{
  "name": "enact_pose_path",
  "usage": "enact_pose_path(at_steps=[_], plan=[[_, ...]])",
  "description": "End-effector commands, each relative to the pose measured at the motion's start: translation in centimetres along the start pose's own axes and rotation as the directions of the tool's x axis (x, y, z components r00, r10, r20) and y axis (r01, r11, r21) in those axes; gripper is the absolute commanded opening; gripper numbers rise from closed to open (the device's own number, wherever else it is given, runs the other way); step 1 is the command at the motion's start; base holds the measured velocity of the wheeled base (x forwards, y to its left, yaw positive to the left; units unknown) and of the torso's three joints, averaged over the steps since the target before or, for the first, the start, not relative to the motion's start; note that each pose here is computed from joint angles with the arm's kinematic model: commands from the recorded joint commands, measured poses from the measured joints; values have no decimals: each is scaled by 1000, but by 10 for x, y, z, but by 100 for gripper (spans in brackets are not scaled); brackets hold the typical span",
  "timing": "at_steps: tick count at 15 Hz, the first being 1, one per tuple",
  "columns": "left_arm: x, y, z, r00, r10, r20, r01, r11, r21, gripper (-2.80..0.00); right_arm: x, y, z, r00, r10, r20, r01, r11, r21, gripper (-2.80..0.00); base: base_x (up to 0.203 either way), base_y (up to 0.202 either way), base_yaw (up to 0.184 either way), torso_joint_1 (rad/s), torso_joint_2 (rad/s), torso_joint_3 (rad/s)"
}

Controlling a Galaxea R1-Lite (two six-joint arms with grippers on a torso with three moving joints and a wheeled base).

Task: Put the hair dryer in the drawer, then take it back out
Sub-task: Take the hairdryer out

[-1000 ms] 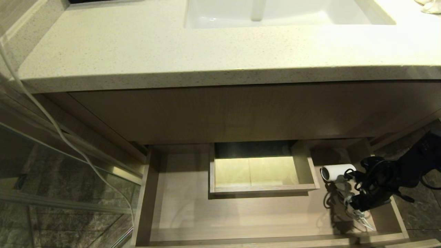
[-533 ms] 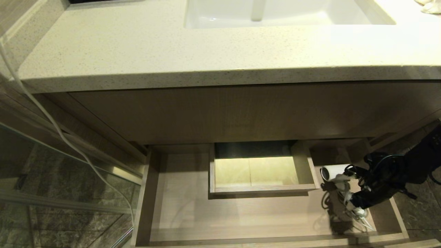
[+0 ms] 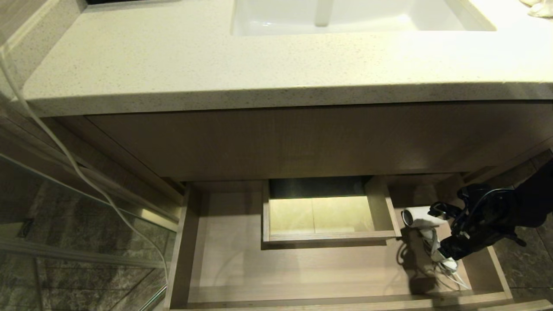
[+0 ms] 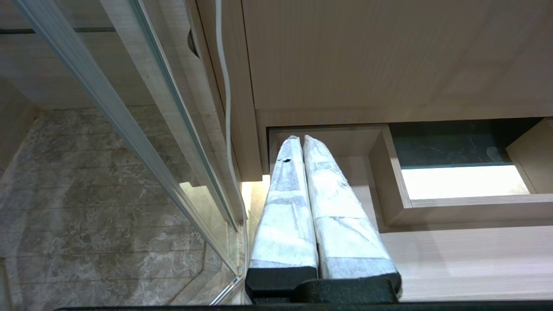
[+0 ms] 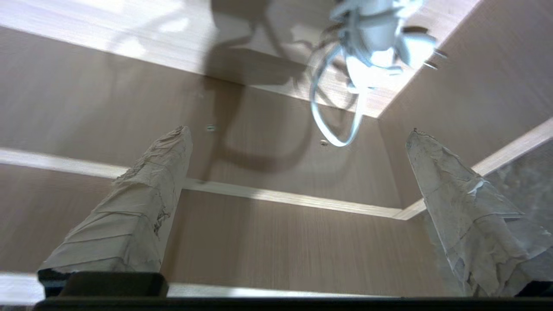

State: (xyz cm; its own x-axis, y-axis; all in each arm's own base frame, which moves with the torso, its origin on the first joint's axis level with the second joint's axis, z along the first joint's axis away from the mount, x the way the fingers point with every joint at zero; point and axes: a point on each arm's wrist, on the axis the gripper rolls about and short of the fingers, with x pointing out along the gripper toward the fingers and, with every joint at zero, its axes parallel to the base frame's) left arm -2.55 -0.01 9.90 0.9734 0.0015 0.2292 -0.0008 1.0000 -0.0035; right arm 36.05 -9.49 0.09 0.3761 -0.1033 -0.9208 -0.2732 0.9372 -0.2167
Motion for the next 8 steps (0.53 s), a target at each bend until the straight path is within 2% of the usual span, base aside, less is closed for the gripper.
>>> enact_pose_path(at_steps=[1,8], plan=[[1,0,-11,999,0,-38,0,1000,-1,-280,-9,3,2,1000,-8,16,8,1000,-13,0,0,0,0,0,0,0],[1,0,-11,999,0,-37,0,1000,-4,-280,-12,4,7,999,-14,30,15,1000,-26,0,0,0,0,0,0,0]])
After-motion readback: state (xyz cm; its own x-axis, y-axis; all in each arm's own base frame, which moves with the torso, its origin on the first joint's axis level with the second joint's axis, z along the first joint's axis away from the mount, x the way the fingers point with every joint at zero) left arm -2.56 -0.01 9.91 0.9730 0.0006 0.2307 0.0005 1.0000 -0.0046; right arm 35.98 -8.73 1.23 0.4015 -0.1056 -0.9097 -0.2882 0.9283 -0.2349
